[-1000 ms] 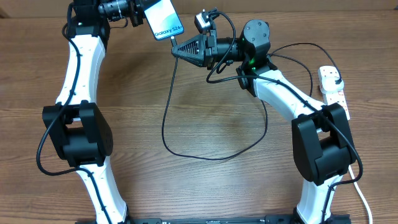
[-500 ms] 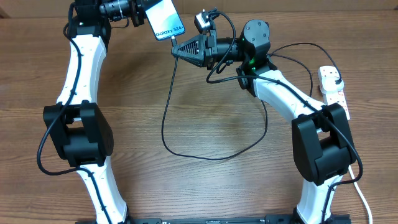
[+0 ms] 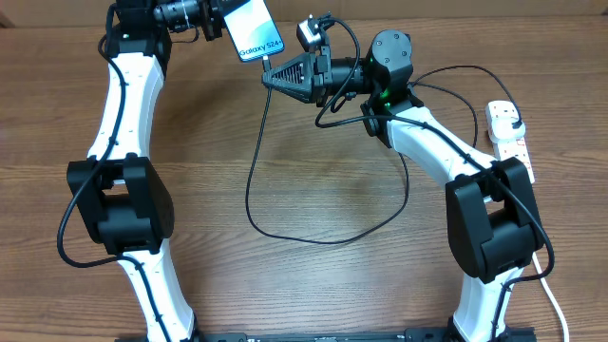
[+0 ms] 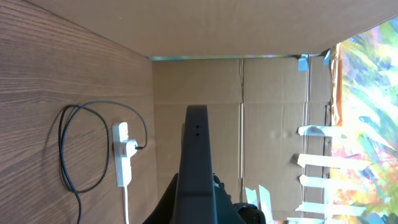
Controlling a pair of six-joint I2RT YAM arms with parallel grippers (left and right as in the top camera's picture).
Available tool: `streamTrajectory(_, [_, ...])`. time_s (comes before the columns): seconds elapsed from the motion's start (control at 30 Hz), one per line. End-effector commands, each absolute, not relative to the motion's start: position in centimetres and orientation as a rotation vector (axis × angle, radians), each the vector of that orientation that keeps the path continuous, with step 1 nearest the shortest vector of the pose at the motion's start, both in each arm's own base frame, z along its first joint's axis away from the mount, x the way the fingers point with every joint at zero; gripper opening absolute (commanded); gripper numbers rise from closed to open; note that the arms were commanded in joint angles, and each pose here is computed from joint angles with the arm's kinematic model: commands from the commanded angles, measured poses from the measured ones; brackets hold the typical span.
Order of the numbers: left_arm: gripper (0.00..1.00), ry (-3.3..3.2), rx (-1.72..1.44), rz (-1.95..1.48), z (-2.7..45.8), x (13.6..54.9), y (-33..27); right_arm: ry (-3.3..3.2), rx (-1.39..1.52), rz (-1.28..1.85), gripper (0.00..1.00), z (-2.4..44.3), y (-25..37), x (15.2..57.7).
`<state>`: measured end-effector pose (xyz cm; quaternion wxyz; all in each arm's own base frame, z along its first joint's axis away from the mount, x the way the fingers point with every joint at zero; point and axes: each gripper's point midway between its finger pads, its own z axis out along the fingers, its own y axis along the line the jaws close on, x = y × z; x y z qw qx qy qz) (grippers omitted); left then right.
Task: Plug charger to phone and switch on socket
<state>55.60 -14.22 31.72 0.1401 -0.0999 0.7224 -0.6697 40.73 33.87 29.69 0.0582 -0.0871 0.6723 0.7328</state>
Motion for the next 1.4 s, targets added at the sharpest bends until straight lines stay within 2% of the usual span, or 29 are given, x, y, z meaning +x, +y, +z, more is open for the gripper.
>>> streamTrajectory(0.0, [0.04,2.085,-0.181,-1.952,32.7,54.7,-15.5,2.007,-0.250,2.208,0.04,30.2,34.0,41.3])
streamTrajectory(1.37, [0.04,2.068,-0.224,-1.921,32.6,55.5,-14.4,2.038,-0.254,2.219,0.04,29.8,34.1,41.0])
